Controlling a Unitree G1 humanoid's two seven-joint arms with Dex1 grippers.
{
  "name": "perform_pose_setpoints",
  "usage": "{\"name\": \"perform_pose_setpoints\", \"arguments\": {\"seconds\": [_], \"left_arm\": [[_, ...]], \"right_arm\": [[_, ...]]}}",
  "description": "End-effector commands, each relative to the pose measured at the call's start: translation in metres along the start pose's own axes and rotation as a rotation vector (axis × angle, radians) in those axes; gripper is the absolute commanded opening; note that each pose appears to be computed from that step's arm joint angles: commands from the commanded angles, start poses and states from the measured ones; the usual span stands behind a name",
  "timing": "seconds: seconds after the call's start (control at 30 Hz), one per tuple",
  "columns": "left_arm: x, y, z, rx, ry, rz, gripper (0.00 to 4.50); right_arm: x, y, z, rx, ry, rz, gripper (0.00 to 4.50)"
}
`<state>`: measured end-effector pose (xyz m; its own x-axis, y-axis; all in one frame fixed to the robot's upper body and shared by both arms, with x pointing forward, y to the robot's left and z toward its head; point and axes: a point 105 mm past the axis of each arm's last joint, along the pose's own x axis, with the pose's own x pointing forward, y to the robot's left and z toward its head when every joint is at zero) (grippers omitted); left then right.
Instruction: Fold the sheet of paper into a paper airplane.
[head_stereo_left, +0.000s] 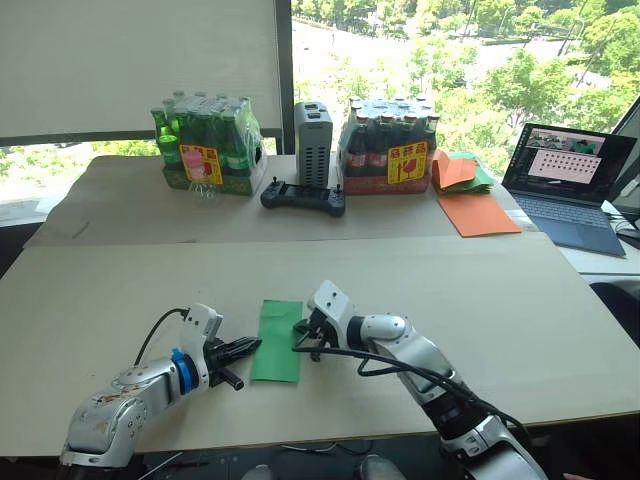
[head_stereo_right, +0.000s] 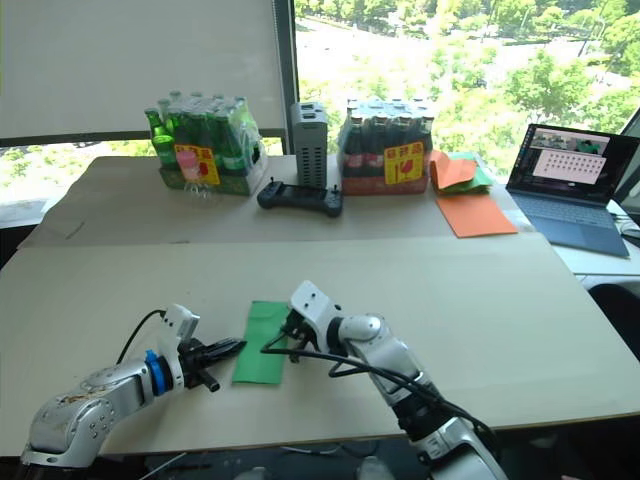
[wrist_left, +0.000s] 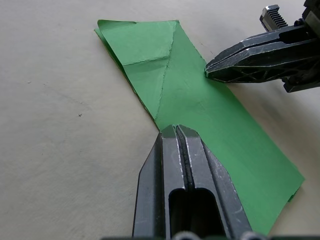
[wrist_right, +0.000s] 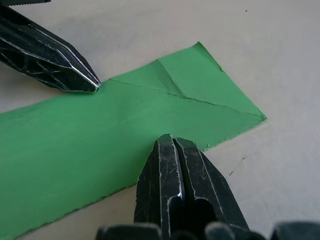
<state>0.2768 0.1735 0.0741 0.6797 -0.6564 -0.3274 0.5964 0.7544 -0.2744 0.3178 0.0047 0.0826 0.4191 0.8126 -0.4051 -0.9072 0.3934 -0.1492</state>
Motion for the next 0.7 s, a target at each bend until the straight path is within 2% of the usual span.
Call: {"name": "perform_pose_setpoints", "arguments": {"seconds": [0.03, 0.5, 0.7], "left_arm": [[-0.001, -0.002, 0.002, 0.011, 0.001, 0.001, 0.02], [-0.001, -0.001, 0.003, 0.010, -0.004, 0.001, 0.02], [-0.001, 0.000, 0.004, 0.010, -0.005, 0.003, 0.02]], "right_arm": [[0.002, 0.020, -0.024, 0.017, 0.091, 0.093, 0.00], [-0.010, 0.037, -0.036, -0.003, 0.159, 0.212, 0.00], [-0.014, 0.044, -0.032, -0.011, 0.150, 0.278, 0.00]]}}
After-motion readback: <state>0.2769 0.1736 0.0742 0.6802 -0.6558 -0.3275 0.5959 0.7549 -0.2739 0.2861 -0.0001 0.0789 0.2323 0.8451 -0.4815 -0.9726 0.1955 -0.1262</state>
